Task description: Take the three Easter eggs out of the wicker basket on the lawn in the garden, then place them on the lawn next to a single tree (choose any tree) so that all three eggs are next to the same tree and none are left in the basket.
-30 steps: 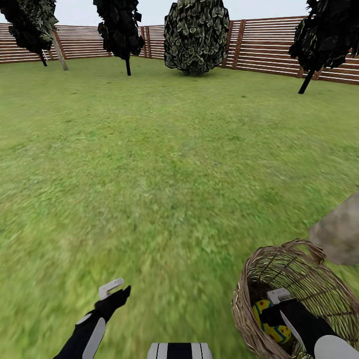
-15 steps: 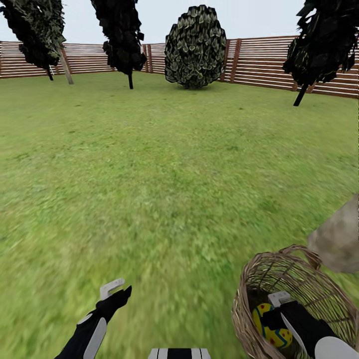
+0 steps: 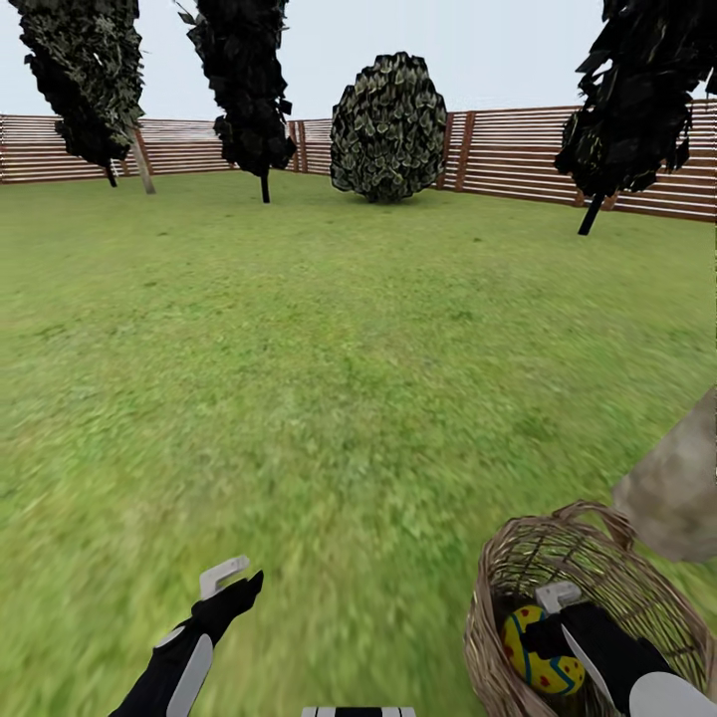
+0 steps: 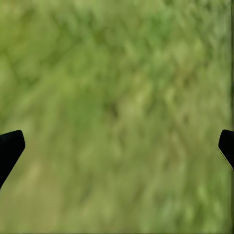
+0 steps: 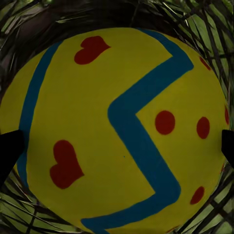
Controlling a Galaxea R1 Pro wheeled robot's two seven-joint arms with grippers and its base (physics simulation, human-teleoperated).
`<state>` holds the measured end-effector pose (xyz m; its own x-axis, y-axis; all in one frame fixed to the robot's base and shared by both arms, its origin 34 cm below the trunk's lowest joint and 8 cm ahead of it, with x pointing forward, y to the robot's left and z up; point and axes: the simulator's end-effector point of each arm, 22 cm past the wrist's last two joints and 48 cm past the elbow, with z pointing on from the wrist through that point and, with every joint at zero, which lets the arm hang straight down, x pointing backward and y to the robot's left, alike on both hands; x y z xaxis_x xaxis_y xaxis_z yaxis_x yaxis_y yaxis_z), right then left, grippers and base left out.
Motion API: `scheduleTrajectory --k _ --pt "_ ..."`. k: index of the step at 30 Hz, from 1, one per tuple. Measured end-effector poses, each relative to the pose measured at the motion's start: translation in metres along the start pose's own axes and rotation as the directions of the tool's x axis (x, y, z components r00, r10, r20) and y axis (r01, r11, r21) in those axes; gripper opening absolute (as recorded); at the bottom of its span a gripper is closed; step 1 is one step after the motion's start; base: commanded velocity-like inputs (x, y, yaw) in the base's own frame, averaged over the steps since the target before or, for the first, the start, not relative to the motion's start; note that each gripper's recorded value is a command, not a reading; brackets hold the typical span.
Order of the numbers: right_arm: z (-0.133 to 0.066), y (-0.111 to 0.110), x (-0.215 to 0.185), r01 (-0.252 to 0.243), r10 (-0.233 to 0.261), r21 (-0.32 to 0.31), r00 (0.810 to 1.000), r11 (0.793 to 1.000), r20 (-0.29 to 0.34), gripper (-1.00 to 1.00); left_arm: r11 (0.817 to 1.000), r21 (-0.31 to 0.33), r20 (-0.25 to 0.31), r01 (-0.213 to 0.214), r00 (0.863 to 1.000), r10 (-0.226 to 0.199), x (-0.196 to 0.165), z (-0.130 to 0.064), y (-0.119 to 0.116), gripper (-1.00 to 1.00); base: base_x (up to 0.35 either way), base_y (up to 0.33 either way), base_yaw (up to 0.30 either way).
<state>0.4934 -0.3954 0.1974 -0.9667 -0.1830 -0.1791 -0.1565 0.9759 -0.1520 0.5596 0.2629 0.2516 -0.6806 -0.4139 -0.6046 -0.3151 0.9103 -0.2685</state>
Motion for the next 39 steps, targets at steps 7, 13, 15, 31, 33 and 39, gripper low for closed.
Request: scheduleTrajectory --k 7,13,15,31,33,39 --pt "-0.011 -0.003 -0.01 -0.003 0.003 0.005 1.0 1.0 0.028 -1.0 1.0 0.013 0.025 0.001 1.0 -0.001 -0.013 -0.006 -0.007 1.0 0.0 0.0 0.0" --pt "-0.02 -0.006 -0.019 -0.007 0.006 0.009 0.999 1.0 0.052 -1.0 1.0 0.025 0.045 0.002 0.999 -0.004 -0.023 -0.012 -0.014 1.0 0.0 0.0 0.0" --pt "-0.023 -0.007 -0.022 -0.008 0.007 0.011 0.998 1.0 0.06 -1.0 1.0 0.03 0.052 0.0 0.999 -0.002 -0.026 -0.014 -0.017 1.0 0.0 0.0 0.0" --pt "-0.049 -0.014 -0.044 -0.016 0.014 0.022 0.992 1.0 0.123 -1.0 0.997 0.073 0.105 -0.028 0.994 0.02 -0.053 -0.031 -0.04 1.0 0.0 0.0 0.0" --pt "-0.052 -0.015 -0.047 -0.018 0.014 0.023 0.991 1.0 0.131 -1.0 0.997 0.076 0.112 -0.028 0.993 0.02 -0.057 -0.033 -0.041 1.0 0.0 0.0 0.0" --pt "-0.062 -0.017 -0.055 -0.021 0.017 0.026 0.988 0.999 0.155 -1.0 0.996 0.086 0.135 -0.03 0.991 0.018 -0.067 -0.04 -0.046 1.0 0.0 0.0 0.0"
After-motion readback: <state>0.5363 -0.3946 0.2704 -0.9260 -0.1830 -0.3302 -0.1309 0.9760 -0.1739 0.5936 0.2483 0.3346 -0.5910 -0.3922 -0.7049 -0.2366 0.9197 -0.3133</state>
